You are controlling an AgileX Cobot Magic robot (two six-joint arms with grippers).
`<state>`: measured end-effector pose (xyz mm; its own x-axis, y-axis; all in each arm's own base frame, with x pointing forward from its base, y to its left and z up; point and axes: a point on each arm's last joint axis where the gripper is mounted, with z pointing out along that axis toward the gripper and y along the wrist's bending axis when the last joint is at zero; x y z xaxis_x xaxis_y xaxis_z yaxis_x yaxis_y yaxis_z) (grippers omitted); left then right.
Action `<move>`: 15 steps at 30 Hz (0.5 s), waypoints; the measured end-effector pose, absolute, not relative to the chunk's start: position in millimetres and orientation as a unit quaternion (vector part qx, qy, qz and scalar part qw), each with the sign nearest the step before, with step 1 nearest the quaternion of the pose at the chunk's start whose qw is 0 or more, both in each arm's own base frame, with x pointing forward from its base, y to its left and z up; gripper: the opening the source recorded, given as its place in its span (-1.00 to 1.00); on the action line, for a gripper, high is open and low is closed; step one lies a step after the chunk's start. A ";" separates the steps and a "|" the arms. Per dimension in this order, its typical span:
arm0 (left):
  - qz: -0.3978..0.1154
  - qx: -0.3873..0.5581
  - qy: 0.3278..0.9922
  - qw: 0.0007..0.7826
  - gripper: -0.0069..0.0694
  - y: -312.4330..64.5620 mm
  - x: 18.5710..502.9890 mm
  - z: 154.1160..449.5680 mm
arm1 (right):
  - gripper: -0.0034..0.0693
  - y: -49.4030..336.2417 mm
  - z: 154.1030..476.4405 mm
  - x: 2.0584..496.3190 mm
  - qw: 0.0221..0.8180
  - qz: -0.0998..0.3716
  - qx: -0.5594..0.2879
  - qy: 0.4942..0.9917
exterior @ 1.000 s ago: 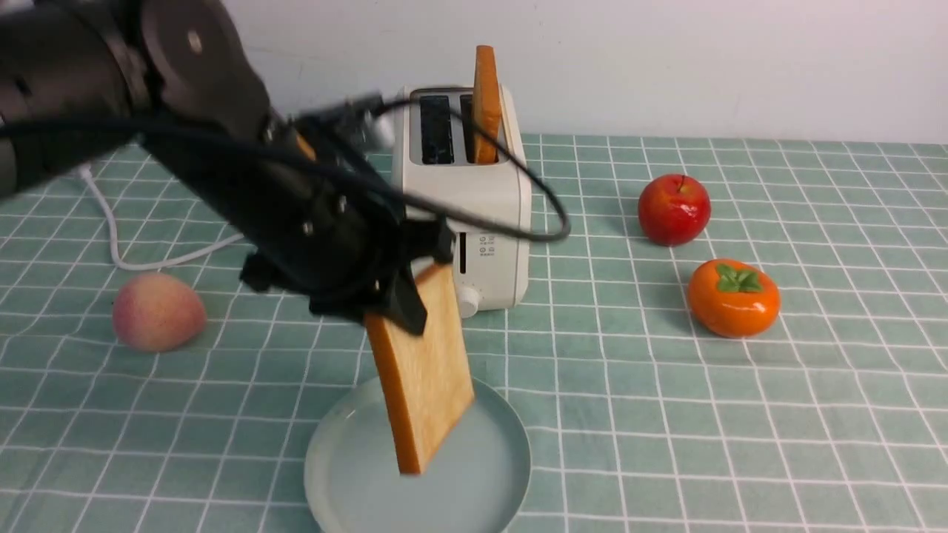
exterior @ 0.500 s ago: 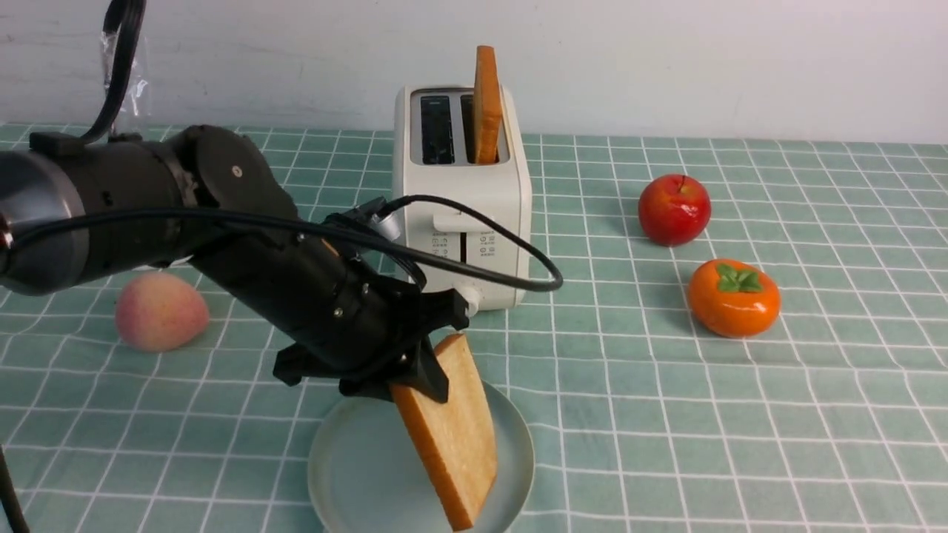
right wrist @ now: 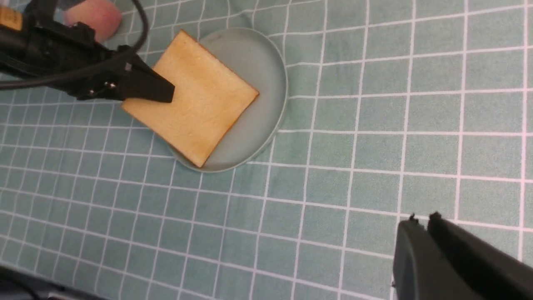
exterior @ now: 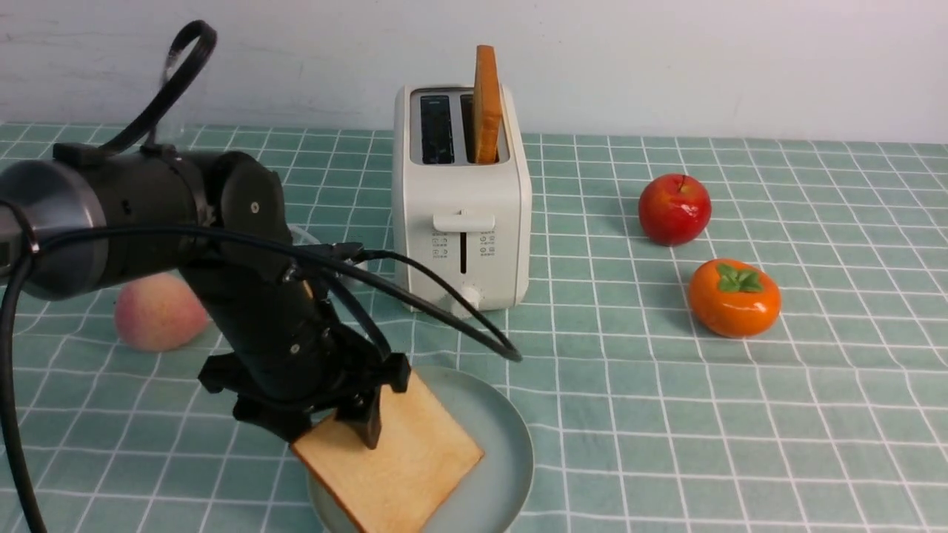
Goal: Take toasted bread from bread machine on blue coffee table place on plate.
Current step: 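Place the slice of bread on the plate with the left gripper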
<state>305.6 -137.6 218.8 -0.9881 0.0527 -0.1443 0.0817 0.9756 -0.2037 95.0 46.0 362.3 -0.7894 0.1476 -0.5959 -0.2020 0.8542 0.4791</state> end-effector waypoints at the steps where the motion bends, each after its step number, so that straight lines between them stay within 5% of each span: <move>1: -0.094 0.038 0.993 0.068 0.43 -135.7 305.4 218.3 | -0.75 46.4 371.4 98.5 0.325 0.270 -0.020 0.906; 8: -0.052 0.044 0.992 0.110 0.07 -124.3 302.9 241.7 | -0.55 48.4 427.7 140.0 0.346 0.275 -0.036 0.896; 15: -0.071 0.028 0.979 0.191 -0.83 -109.6 272.3 304.8 | -0.37 54.3 453.3 218.9 0.319 0.303 -0.038 0.897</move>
<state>272.3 -109.6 304.8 -0.9257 0.0276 -0.3773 0.0814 0.9885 -0.1275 218.9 54.3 453.3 -0.7932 0.1247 -0.5961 -0.2627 0.8130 0.5197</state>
